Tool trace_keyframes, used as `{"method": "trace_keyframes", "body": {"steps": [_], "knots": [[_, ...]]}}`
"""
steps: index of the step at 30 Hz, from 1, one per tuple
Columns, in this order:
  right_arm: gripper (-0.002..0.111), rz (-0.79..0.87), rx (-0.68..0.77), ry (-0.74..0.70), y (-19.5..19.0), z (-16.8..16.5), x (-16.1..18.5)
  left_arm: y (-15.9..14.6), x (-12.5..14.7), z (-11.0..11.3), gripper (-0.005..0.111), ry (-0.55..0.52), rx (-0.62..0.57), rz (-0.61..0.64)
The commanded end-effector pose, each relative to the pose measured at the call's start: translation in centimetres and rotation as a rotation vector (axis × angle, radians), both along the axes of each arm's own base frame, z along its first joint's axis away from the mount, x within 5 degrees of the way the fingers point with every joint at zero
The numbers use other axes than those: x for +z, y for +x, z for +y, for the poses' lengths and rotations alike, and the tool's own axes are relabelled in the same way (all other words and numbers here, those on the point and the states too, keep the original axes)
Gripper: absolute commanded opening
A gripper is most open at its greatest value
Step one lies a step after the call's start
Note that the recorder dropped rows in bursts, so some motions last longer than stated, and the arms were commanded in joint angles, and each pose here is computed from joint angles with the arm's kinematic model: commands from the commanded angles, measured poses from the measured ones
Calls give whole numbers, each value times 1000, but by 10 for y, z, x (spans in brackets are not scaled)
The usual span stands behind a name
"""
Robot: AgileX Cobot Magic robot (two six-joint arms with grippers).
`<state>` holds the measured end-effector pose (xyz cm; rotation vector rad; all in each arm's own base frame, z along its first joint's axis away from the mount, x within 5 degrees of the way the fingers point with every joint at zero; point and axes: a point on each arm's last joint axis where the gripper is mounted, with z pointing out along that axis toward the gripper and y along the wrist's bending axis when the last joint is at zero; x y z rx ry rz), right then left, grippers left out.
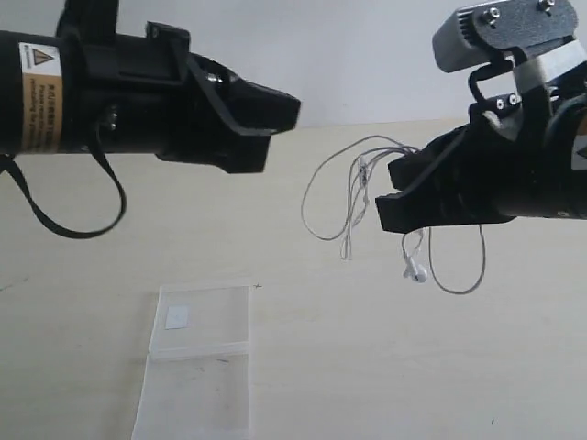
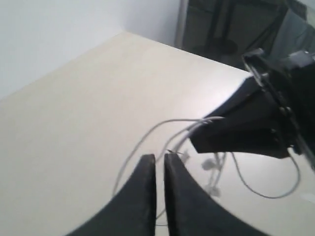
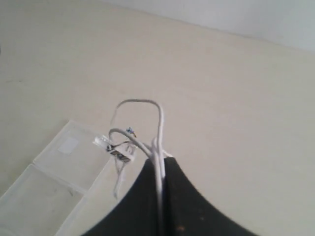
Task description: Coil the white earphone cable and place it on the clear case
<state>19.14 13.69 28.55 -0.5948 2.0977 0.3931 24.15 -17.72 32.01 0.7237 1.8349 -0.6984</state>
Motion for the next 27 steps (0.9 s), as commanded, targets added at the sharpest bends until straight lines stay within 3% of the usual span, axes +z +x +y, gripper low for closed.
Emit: {"method": "trace_keyframes", "body": {"steps": [1,6,12,16,23,27], "knots": [[0,115,55,-3,4,11,8,4,12,30,0,-15,134,-30],[0,311,207,81,8,40,17,1,14,90,0,-42,346,-40],[0,480,282,32,9,81,-2,-13,-7,131,0,-40,551,3],[0,608,229,-38,20,111,-4,-22,-29,147,0,-46,696,60],[0,771,155,-240,50,162,-3,-35,-61,150,0,-38,740,165],[0,804,138,-266,69,187,-12,-44,-79,159,0,4,822,189]]}}
